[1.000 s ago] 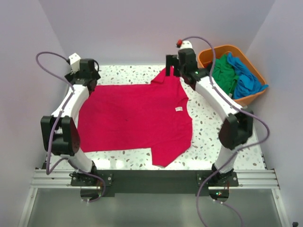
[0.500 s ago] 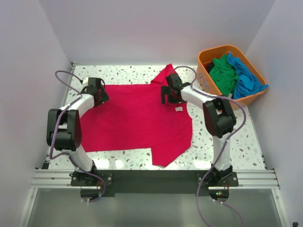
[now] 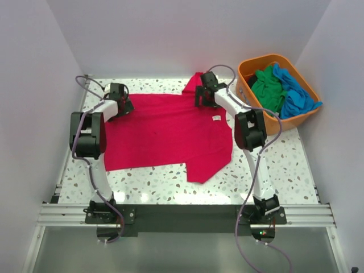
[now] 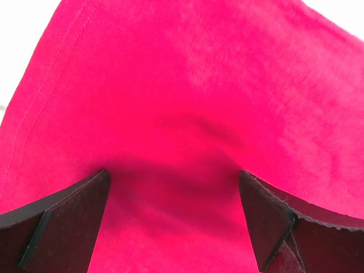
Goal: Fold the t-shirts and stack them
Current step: Flatten the tshirt out
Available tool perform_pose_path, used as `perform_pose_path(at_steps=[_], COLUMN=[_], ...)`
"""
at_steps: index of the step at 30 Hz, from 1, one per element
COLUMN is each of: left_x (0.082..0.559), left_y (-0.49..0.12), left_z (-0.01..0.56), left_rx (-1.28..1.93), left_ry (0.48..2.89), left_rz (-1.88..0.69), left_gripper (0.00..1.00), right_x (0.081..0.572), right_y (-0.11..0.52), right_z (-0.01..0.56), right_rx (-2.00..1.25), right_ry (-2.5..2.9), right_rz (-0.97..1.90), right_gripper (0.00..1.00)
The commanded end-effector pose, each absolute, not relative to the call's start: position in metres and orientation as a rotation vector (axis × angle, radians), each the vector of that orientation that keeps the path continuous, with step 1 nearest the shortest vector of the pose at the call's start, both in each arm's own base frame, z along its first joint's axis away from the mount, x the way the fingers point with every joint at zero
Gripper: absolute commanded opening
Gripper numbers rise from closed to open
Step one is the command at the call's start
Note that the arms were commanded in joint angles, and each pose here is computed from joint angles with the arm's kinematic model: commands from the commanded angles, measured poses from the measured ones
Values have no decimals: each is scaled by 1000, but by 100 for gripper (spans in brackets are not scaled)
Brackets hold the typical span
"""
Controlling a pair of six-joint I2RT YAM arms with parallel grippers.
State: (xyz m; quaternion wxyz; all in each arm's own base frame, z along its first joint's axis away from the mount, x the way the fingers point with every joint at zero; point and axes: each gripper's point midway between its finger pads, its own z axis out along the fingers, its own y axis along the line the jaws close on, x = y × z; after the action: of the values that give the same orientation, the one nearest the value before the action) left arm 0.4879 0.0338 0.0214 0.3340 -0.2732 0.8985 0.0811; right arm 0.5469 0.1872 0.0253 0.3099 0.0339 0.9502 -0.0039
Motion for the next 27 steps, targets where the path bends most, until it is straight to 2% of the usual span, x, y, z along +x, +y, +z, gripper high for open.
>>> perform_pose_path(at_steps=[1,5,9,11,12,13,14,15,16,17,18,19,20,21,23,24,27], left_x=[514,525,518,505,489,477,466,438,423,406,370,354,340,311,287,269,248], left_y=[24,22,21,24,29,33,36,44,47,51,54,53,53,54,60,59,57], left_z=[11,17,60,78,96,104,111,120,122,121,112,107,101,88,77,67,53], left_rx=[-690,-690,-690,-707,-743,-771,-799,-861,-899,-950,-1081,-1108,-1134,-1206,-1274,-1321,-1388], left_ry=[2360,2360,2327,2307,2279,2267,2254,2232,2223,2211,2192,2197,2200,2203,2200,2205,2199], left_rz=[121,102,79,97,121,144,164,212,234,257,291,290,291,314,327,329,308], left_gripper=[100,100,100,100,100,100,100,100,100,100,100,100,100,100,100,100,100], right_x=[561,580,586,582,572,565,557,541,527,515,488,478,461,434,408,386,346], right_y=[166,172,180,187,187,194,196,196,203,206,207,211,208,204,201,197,184], right_z=[10,26,68,109,107,144,155,145,183,187,166,170,200,170,193,171,169], right_rx=[98,54,-1,-30,-49,-84,-99,-122,-127,-122,-139,-92,-61,-64,7,-2,37], right_ry=[2548,2492,2421,2359,2375,2310,2295,2327,2260,2257,2314,2290,2228,2292,2232,2280,2281], right_rz=[-60,-23,39,89,82,92,85,61,87,94,89,128,176,165,235,218,241], right_gripper=[99,99,99,99,99,99,99,99,99,99,99,99,99,98,99,99,99])
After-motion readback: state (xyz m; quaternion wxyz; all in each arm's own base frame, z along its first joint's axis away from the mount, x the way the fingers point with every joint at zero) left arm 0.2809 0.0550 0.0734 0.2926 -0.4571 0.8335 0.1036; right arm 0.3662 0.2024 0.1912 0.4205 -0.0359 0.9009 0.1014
